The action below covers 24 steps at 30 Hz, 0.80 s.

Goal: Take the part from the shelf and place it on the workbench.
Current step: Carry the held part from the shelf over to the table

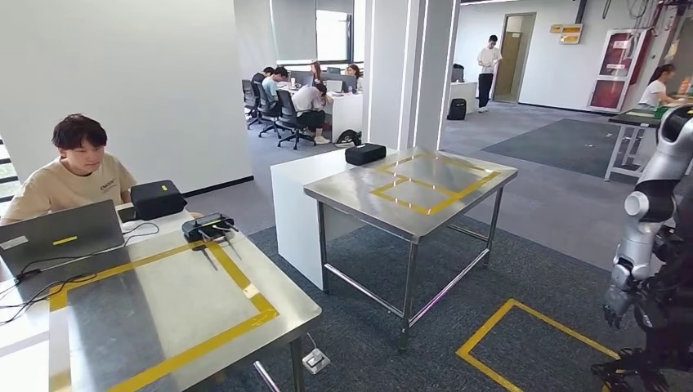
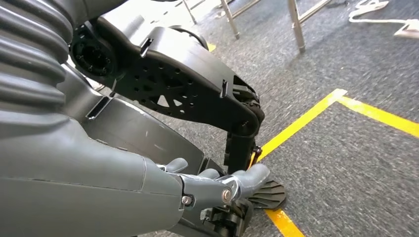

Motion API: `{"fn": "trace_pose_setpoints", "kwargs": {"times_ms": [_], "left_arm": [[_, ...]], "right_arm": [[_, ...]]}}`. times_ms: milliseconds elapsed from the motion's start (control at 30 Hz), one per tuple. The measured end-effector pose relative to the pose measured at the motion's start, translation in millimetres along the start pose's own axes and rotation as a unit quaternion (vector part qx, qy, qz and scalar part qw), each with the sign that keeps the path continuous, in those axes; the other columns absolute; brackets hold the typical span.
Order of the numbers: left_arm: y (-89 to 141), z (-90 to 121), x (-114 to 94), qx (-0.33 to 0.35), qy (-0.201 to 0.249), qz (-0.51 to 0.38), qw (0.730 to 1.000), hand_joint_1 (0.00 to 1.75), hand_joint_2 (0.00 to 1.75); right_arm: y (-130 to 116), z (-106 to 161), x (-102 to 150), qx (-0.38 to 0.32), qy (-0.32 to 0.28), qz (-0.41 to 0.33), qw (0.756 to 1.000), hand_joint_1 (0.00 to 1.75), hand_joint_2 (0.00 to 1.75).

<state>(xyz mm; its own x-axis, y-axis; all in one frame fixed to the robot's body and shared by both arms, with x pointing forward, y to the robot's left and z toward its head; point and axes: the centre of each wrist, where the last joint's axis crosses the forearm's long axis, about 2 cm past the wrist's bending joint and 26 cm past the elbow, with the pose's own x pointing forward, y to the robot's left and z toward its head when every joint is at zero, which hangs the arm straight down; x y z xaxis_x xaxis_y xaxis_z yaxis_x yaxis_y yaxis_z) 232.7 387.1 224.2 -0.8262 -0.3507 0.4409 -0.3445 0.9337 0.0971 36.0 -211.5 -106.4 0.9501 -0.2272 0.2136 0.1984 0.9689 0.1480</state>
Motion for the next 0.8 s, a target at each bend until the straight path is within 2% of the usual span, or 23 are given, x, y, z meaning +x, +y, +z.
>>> {"fn": "trace_pose_setpoints", "kwargs": {"times_ms": [233,800], "left_arm": [[5,-10,-2,0.028,-0.011,-0.008,1.000,1.75,1.75],[12,-12,-7,0.028,-0.007,-0.015,0.999,1.75,1.75]], "right_arm": [[0,0,0,0.000,0.001,-0.003,1.000,0.00,1.75],[-2,0,-2,-0.002,0.003,-0.003,1.000,0.00,1.75]]}}
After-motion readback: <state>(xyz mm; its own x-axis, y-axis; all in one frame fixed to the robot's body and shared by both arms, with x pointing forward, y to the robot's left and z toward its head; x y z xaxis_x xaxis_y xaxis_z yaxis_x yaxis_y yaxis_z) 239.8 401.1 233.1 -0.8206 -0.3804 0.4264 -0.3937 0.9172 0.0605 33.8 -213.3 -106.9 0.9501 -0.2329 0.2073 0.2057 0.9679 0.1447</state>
